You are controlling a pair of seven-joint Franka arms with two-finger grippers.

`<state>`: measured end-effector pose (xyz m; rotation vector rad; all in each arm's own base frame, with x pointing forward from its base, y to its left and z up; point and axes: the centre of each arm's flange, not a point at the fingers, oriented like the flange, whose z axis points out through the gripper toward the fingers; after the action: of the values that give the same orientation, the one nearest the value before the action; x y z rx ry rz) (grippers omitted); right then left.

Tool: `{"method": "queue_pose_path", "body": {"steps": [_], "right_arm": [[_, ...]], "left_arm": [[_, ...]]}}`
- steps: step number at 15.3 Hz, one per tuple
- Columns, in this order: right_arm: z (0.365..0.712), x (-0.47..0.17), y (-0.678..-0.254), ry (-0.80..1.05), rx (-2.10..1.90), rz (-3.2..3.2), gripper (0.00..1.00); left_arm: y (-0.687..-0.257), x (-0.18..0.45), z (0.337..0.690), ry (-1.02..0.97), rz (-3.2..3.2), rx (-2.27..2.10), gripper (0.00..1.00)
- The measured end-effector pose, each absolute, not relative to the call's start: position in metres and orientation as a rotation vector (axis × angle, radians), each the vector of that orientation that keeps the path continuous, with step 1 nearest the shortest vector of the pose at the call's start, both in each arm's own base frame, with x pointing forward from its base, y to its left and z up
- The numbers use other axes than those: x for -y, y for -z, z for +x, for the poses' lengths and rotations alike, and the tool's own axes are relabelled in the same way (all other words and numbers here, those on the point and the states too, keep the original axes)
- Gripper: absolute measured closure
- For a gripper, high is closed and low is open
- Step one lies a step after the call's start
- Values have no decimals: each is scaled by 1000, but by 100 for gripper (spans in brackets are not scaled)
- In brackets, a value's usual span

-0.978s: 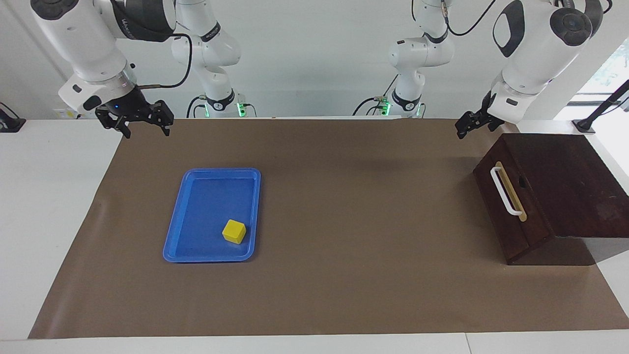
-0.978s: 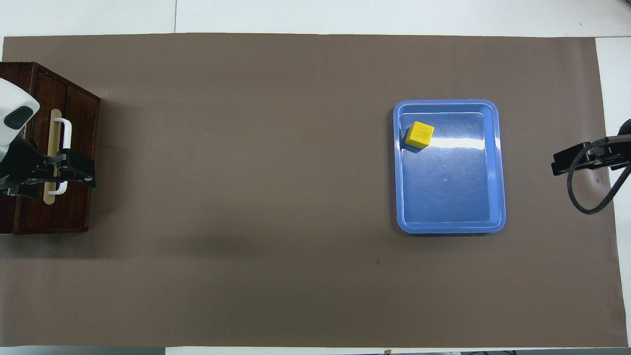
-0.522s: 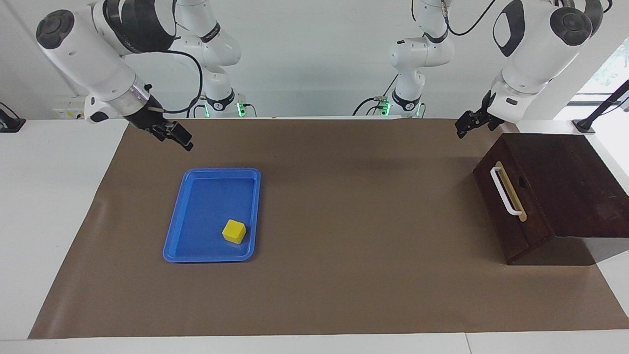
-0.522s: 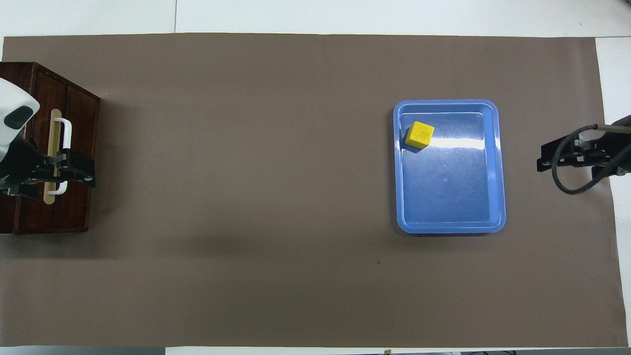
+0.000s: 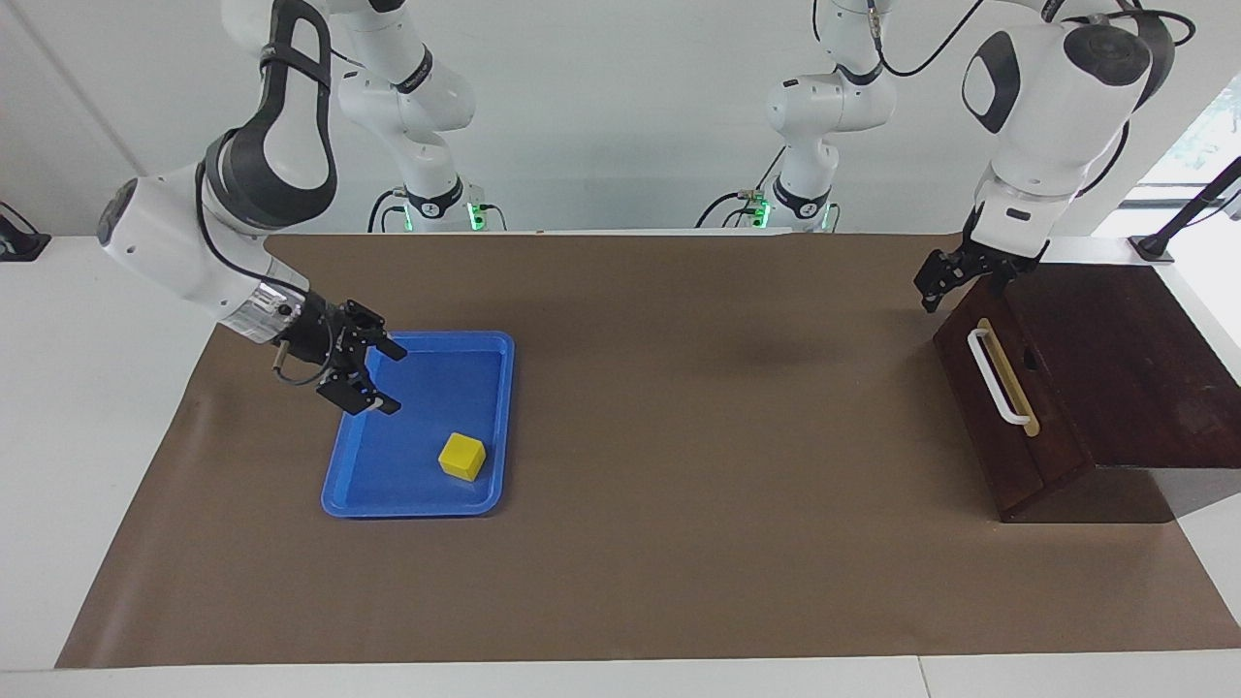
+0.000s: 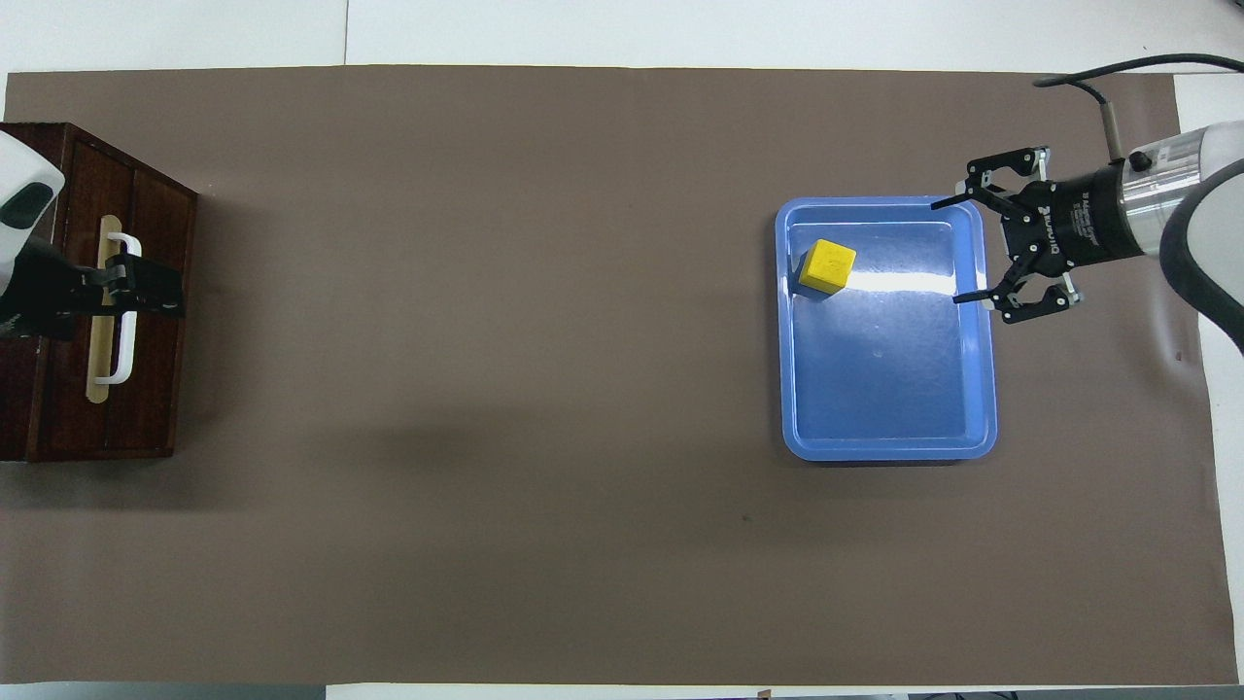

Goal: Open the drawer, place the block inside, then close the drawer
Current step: 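Move the right gripper over the yellow cube while the left gripper reaches the drawer, then pull the drawer open with the left gripper while the right gripper lowers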

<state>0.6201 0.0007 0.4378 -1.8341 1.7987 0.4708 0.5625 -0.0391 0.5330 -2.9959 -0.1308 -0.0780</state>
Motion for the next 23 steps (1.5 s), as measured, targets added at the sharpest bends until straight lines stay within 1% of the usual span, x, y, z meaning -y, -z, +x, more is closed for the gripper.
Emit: {"method": "queue_pose_path", "body": {"steps": [4,6,9,13,16,18,21,23], "right_arm": [[618,1,-401,-610,-1891,-1598,0],[620,-3,-370,-676,-1913,-1558,0],[622,-13,-335,-717,-1902,-1583,0],[623,-10,-325,-692,-1898,-1517,0],[610,-4,-298,-624,-1882,-1446,0],[598,-9,-281,-612,-1869,-1452,0],[591,-15,-278,-616,-1862,-1470,0],[589,-15,-279,-607,-1848,-1484,0]], "left_arm": [[-448,37,589,77,-2899,-8,0],[-422,35,598,97,-2849,-81,0],[-413,32,601,91,-2830,-141,0],[-406,27,602,79,-2778,-190,0],[-401,16,605,86,-2774,-183,0],[-394,8,604,83,-2778,-177,0],[-385,12,605,96,-2787,-185,0],[-385,31,605,121,-2794,-162,0]]}}
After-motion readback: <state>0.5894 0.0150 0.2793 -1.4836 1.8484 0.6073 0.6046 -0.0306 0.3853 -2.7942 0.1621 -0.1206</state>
